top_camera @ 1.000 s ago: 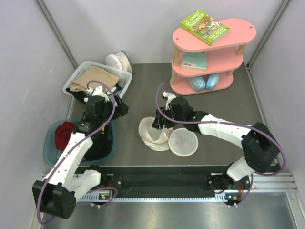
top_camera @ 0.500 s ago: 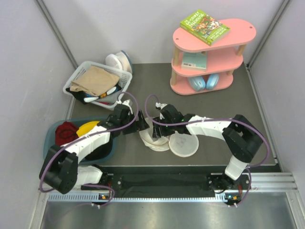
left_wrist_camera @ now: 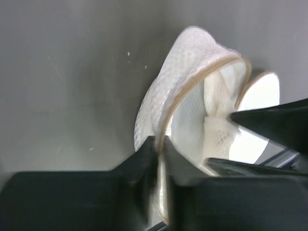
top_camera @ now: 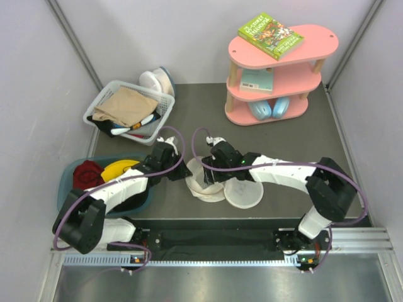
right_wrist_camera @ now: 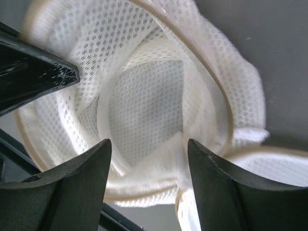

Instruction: Unzip the laundry bag and remove the bra

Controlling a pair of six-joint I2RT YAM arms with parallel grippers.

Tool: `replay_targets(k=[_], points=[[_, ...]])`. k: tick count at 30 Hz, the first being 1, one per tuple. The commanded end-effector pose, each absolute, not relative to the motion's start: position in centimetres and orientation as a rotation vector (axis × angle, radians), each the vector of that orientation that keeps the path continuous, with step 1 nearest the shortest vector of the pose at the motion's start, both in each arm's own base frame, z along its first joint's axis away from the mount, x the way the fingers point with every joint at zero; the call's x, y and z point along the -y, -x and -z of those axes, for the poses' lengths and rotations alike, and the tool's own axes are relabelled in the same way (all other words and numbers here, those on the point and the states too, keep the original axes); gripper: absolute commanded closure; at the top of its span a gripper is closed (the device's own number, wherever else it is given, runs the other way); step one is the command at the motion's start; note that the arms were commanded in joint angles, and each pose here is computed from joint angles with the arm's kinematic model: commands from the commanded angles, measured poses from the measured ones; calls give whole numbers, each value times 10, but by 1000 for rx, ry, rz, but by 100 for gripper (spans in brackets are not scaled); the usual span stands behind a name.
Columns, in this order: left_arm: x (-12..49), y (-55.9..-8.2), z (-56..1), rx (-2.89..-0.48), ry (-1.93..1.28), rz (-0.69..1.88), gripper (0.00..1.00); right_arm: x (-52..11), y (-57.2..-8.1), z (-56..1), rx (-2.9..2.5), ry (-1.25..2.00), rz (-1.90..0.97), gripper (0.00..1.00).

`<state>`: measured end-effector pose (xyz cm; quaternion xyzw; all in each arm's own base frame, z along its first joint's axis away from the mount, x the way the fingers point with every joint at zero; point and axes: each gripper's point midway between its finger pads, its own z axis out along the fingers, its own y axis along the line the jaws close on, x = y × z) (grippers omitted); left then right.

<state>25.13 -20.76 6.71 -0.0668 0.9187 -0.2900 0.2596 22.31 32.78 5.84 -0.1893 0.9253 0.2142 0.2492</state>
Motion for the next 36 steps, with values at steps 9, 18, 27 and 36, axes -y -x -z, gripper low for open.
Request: replay_targets(k=[9,18,27,36], points=[[209,-252,-77,-2419,168,819,100,-217,-231,-98,-2504,192,-321,32],[211,-254,-78,-2417,134,820,100,-149,-207,-56,-2647,-70,-275,36],[212,-255,-83,-2403,112,827,100,-132,-182,-27,-2779,-157,-183,38],[211,-256,-84,-2401,94,813,100,-122,-178,-18,-2797,-213,-138,46]])
